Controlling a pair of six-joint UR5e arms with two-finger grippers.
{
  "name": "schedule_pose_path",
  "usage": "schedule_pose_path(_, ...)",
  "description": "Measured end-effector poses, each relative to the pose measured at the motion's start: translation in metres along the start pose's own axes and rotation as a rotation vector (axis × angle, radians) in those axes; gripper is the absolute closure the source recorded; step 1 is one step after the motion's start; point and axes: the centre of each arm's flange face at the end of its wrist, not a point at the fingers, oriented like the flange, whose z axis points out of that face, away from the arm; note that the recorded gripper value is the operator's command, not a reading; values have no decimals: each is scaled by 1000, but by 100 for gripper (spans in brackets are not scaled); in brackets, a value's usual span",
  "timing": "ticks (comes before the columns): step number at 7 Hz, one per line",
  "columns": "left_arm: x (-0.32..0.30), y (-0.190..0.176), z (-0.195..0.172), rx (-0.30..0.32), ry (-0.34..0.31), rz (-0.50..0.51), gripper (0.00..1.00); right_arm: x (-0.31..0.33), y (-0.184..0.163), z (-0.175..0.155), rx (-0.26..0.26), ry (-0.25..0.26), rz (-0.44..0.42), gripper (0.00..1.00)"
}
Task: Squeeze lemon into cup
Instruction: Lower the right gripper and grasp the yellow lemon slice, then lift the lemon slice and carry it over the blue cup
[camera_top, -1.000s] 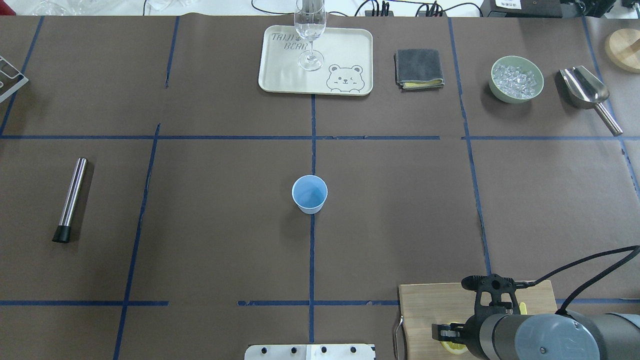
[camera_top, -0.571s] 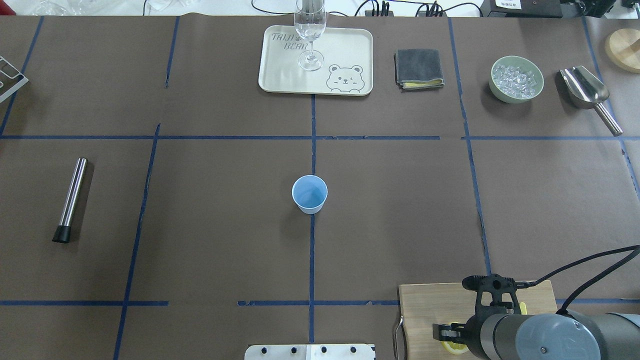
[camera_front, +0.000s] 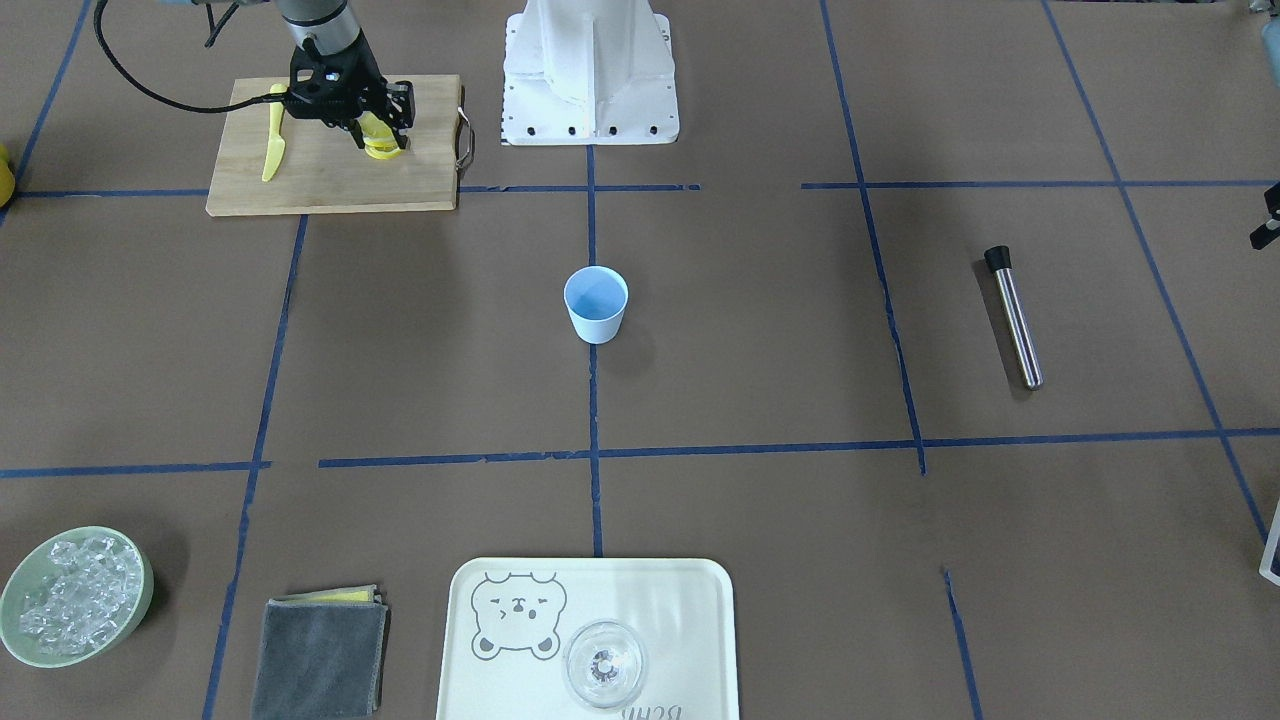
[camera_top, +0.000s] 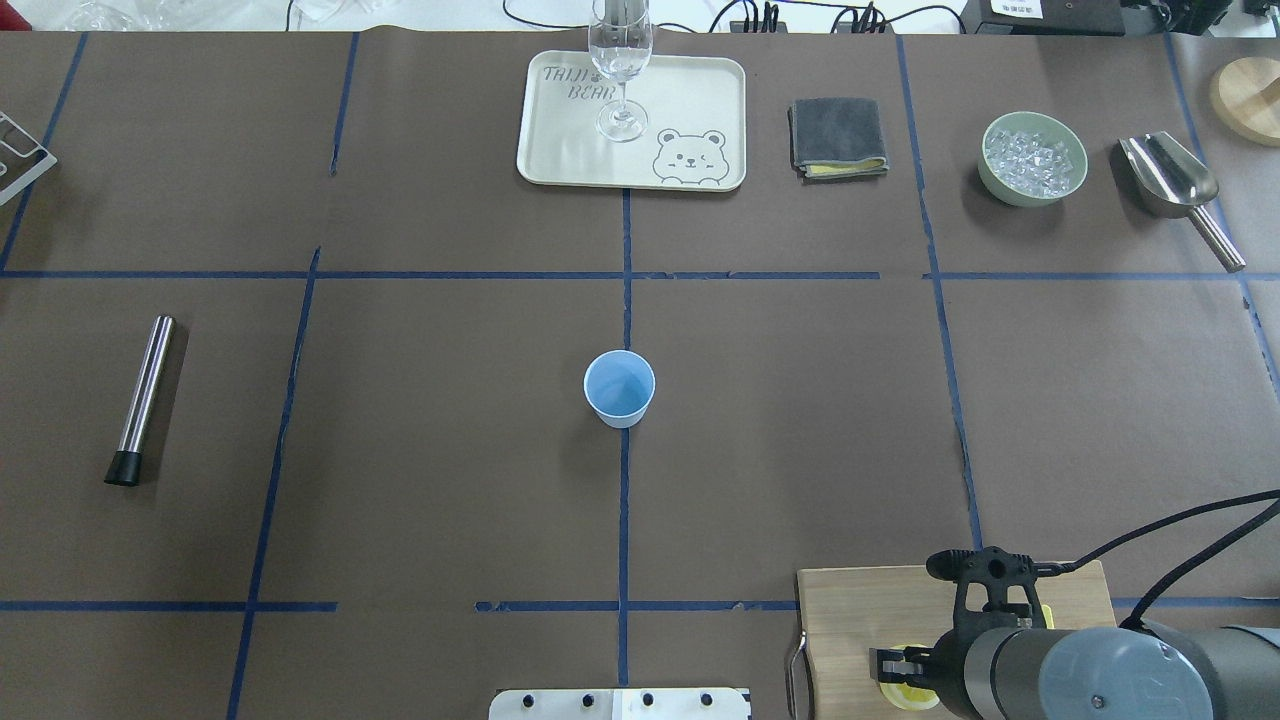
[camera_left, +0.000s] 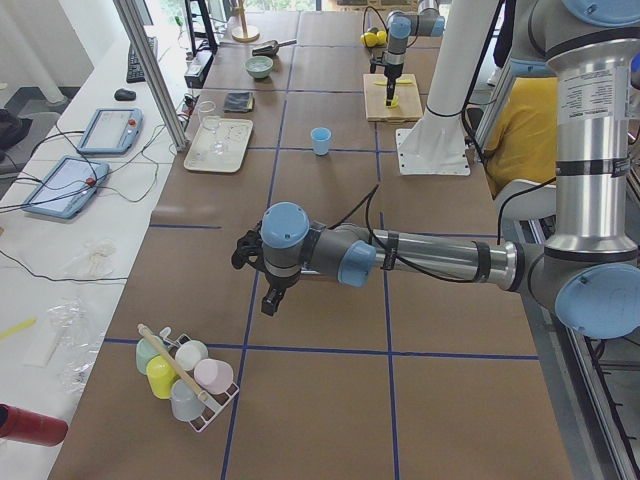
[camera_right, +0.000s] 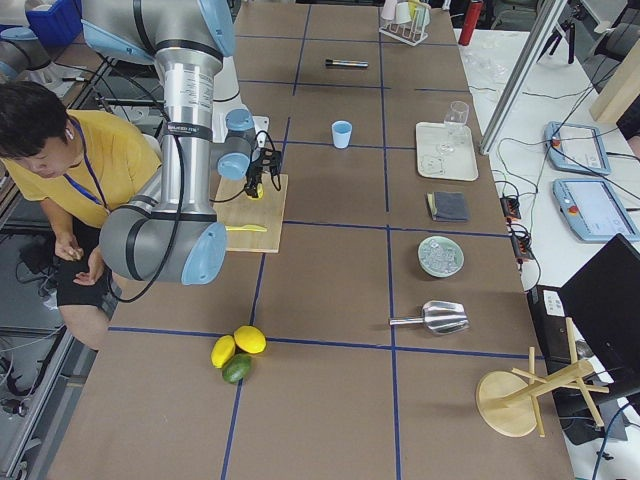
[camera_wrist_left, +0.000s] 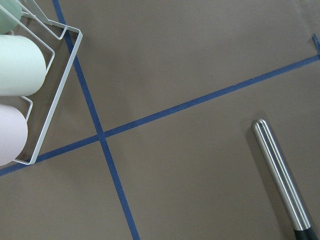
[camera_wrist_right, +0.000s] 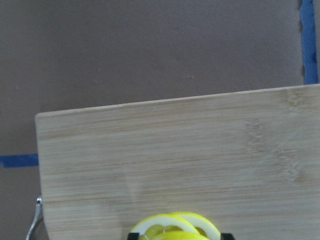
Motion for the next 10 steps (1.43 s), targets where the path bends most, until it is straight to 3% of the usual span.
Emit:
schedule_pose_path(4,1,5,-1,-1,0,-1,0,9,-10,-33,8,-23,17,54)
schedule_pose_path(6,1,5,-1,-1,0,-2,0,-2,-28,-44,11,-61,51,53)
schedule_pose_path(9,0,9,0,-5,0,-6,0,-66,-85,-62,22,-158,124,53)
schedule_pose_path(10,-1,11,1,-7,0,-8,0,-107,-108,-71,27,-169,148,52)
